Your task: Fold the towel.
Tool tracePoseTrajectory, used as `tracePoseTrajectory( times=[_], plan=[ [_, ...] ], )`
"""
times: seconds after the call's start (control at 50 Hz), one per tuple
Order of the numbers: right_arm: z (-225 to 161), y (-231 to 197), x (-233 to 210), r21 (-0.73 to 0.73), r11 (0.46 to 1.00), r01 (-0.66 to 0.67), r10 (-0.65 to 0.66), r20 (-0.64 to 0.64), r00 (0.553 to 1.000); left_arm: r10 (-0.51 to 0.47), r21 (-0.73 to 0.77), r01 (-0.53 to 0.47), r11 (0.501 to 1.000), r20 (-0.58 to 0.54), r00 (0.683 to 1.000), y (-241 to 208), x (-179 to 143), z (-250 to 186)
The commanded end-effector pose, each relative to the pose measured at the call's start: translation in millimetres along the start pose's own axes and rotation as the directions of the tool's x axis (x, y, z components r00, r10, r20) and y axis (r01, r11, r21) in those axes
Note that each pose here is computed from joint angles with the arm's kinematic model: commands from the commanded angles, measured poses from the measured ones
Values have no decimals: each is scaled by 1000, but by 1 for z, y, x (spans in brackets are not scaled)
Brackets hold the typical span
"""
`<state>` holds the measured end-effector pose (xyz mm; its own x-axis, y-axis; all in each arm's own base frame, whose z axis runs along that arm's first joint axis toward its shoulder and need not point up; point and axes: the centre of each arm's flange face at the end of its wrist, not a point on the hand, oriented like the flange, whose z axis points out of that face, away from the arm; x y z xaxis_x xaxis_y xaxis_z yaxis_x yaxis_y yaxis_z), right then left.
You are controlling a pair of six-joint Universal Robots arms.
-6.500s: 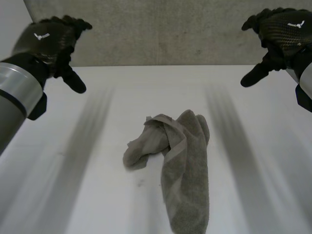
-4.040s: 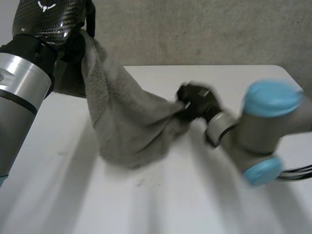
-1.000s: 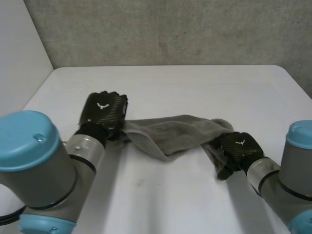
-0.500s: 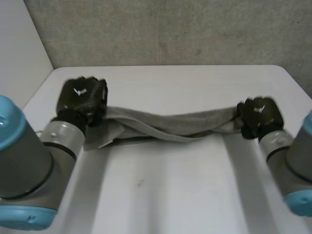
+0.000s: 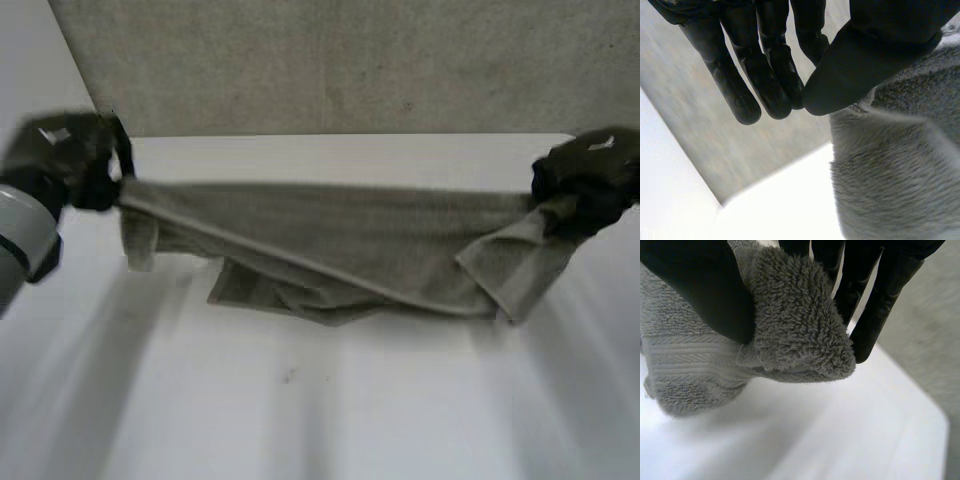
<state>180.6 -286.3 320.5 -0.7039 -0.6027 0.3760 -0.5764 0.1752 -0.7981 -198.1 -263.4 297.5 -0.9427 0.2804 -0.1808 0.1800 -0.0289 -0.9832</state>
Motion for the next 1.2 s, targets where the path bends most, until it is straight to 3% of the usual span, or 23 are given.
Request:
tracePoseTrajectory(
  times=[0.02,0.18,0.24,0.4,0.62,0.76,1.0,1.2],
  plan=[
    [54,39,-6,-110,990,-89,98,84,992,-28,-219,7,976,-92,995,65,22,14],
    [112,75,-7,-123,974,-192,200,58,978,-36,-285,1,958,-118,992,104,35,35],
    [139,86,7,-68,974,-218,213,-68,975,-32,-259,1,966,-113,993,110,36,48],
    [149,79,31,89,963,-254,268,-248,931,-23,-191,-4,982,-139,990,109,50,59],
    [98,58,19,158,964,-215,251,-258,933,-14,-157,-12,988,-165,986,96,60,51],
    [69,60,-57,128,980,-154,163,-58,985,-10,-126,-10,992,-157,988,83,57,47],
    [93,95,-93,122,984,-128,130,-10,991,-5,-75,-6,997,-146,989,63,52,35],
    [123,101,-85,227,971,-77,101,-94,991,-2,-39,-4,999,-144,990,48,50,22]
  ],
)
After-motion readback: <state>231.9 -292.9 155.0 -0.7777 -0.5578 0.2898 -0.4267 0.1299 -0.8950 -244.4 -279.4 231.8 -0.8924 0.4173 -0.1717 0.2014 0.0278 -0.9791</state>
